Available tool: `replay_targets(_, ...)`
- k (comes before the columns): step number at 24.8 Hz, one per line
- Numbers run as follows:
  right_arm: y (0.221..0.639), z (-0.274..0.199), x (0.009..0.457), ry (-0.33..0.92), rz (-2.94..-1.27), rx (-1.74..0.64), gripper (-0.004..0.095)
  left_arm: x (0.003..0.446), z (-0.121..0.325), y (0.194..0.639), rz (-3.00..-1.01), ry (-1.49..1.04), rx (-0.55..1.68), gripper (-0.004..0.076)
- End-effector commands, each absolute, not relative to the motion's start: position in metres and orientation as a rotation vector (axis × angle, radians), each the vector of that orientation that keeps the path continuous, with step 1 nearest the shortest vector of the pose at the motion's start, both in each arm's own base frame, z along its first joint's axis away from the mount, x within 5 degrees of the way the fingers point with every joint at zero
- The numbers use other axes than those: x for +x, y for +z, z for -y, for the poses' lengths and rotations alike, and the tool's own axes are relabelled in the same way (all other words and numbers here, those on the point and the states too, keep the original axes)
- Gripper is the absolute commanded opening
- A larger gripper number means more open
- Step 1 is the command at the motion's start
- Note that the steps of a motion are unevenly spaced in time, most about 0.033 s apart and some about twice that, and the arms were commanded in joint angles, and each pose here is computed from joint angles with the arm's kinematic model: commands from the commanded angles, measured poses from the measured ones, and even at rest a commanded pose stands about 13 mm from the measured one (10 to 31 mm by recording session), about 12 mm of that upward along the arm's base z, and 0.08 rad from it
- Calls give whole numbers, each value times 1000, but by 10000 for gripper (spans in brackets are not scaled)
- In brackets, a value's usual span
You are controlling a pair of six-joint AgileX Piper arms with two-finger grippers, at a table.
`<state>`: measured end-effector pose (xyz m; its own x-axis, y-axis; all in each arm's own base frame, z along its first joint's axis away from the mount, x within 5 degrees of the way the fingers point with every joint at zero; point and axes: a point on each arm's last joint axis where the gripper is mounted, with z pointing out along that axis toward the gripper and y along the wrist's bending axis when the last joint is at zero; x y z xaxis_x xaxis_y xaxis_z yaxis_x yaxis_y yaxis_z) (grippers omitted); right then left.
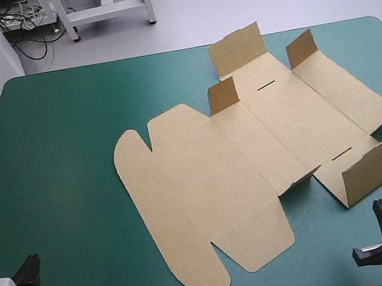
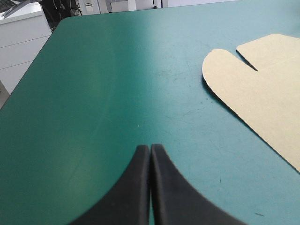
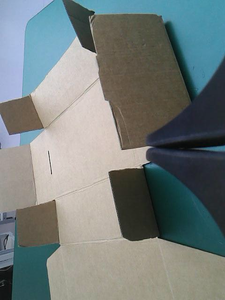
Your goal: Fold the box
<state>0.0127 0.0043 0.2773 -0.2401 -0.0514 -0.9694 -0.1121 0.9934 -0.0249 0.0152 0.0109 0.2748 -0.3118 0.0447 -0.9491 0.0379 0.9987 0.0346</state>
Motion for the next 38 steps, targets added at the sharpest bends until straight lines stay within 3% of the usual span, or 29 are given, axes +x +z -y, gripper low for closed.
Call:
replay_targets(1, 292, -4, 6, 57, -1684, -115, -18, 18, -10, 287, -1808, -7, 60, -32)
replay_targets(19, 292, -4, 6, 56, -1685, -118, 3, 18, -10, 287, -1808, -7, 60, -32)
replay_targets(22, 292, -4, 6, 55, -1685, -121, 98, 18, -10, 287, -1808, -7, 60, -32)
replay_targets(24, 292, -4, 6, 55, -1685, -121, 217, 18, -10, 287, -1808, -7, 60, -32)
replay_targets(25, 292, -4, 6, 55, -1685, -121, 379, 18, -10, 287, -1808, -7, 60, -32)
replay_targets(27, 292, -4, 6, 55, -1685, -121, 593, 18, -10, 287, -1808, -7, 60, -32)
replay_targets(29, 292, -4, 6, 58, -1685, -118, 696, 18, -10, 287, -1808, -7, 60, -32)
replay_targets(35, 293, -3, 7, 113, -1674, -50, 698, 18, -9, 287, -1808, -11, 59, -32)
replay_targets(38, 301, -3, 5, 301, -1632, 152, 698, 18, -9, 287, -1807, -12, 59, -32)
